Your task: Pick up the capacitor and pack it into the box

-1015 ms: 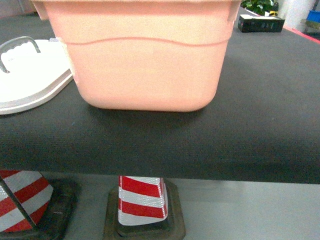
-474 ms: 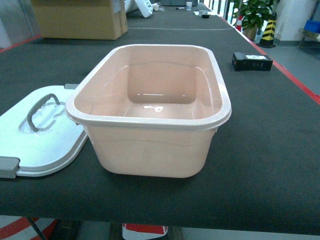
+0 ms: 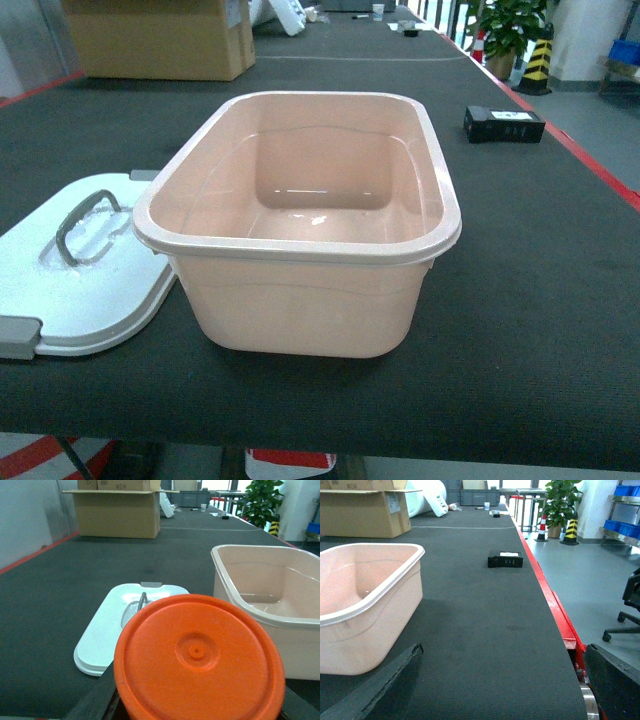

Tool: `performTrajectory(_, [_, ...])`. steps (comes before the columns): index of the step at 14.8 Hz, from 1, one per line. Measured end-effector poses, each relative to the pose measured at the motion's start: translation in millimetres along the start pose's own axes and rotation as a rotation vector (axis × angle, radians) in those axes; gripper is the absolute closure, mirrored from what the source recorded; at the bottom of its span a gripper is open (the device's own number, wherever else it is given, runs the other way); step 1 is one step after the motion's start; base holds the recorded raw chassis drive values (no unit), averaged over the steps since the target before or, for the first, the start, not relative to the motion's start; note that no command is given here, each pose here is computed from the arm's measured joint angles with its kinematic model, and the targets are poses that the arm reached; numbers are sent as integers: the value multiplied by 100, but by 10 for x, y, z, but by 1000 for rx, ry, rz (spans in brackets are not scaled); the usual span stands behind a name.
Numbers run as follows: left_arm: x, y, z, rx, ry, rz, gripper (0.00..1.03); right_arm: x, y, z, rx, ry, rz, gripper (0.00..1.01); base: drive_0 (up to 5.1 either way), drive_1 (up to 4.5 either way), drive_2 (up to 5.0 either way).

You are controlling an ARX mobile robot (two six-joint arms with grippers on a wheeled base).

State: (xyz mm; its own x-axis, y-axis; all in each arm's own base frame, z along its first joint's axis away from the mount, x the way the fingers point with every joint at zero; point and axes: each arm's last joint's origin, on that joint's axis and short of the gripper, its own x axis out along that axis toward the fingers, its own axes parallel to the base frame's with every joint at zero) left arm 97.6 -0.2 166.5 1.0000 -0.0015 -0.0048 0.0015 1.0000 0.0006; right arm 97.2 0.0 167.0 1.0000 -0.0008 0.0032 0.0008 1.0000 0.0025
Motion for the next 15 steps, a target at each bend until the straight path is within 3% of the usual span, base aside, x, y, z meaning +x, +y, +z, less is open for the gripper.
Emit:
performTrajectory(4, [2,0,8,6,-9,14,59,0,0,0,0,0,0,3,0,0,0])
performTrajectory(5, [159,-67,161,48,-127,214,59,0,0,0,0,0,0,3,0,0,0])
performTrajectory(6, [307,-79,134,75,-101,266,59,0,0,2,0,-2,0,3,0,0,0])
performTrajectory(7, [416,-97,144,91,-101,261,59,0,0,-1,0,1,0,3,0,0,0])
performTrajectory(8, [546,-136,198,105,-122,236,59,0,0,0,0,0,0,3,0,0,0])
performTrajectory(10, [1185,-354,578,93,-286,123,59,0,0,0,0,0,0,3,0,0,0])
performTrajectory(11, [1419,-477,618,100,-293,77,59,0,0,0,0,0,0,3,0,0,0])
performTrajectory(13, [1881,-837,461,133,-190,-44,59,0,0,0,0,0,0,3,0,0,0])
performTrajectory(14, [2156,-1108,360,140,-161,-118,59,0,0,0,0,0,0,3,0,0,0])
performTrajectory(15, [2335,-1293,345,133,-155,-153,59,0,0,0,0,0,0,3,0,0,0])
